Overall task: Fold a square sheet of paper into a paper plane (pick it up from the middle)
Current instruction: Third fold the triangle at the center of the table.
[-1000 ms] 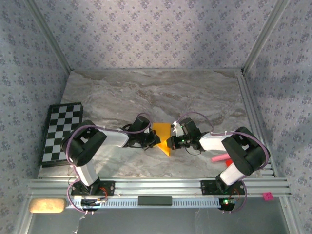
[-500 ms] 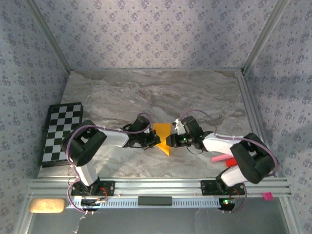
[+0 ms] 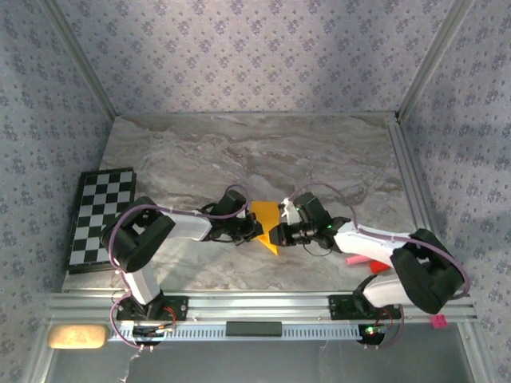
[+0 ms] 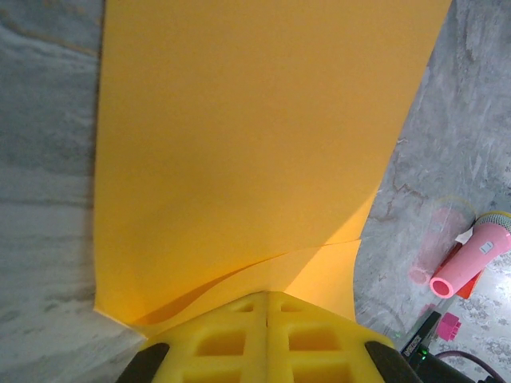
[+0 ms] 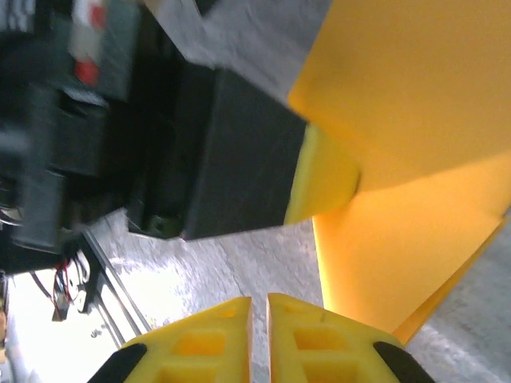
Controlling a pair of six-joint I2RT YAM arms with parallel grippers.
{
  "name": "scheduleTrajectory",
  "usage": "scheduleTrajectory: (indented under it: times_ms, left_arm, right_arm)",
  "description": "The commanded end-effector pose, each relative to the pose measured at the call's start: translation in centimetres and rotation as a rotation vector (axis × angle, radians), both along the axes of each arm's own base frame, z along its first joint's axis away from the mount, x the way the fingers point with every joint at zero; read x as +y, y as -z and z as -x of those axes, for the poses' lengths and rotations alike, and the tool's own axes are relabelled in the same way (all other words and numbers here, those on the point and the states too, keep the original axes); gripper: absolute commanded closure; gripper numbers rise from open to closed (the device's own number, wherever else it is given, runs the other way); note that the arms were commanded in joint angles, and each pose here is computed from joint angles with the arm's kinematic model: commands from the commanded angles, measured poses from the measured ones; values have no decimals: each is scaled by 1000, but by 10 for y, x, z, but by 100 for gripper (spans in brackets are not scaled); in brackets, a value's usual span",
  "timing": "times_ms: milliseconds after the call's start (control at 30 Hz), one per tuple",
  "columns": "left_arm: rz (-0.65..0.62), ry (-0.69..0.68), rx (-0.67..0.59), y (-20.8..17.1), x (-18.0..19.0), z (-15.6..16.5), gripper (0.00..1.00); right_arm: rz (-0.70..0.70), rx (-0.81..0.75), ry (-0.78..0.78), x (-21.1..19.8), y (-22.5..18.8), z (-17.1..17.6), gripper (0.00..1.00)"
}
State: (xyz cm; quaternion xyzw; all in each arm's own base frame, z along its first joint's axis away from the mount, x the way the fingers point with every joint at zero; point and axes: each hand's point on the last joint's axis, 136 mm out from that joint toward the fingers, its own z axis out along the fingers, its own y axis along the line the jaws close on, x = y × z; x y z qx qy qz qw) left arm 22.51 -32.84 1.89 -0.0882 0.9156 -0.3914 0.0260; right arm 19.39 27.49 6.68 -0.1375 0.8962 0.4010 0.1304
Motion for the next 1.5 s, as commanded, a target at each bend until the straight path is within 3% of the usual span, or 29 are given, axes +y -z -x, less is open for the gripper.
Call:
scheduleTrajectory:
  times_ms: [0,567,1467]
  left_arm:
    - [-107,4,47,26,14,11,96]
    - [-115,11,44,26,15,12,95]
    - [-145,9,47,30,19,12,96]
  right_arm:
    - [30,49,-26,10,3,6,91]
    - [187,110,-48,8,40,12,92]
    - [188,157,-35,-9,56,27,91]
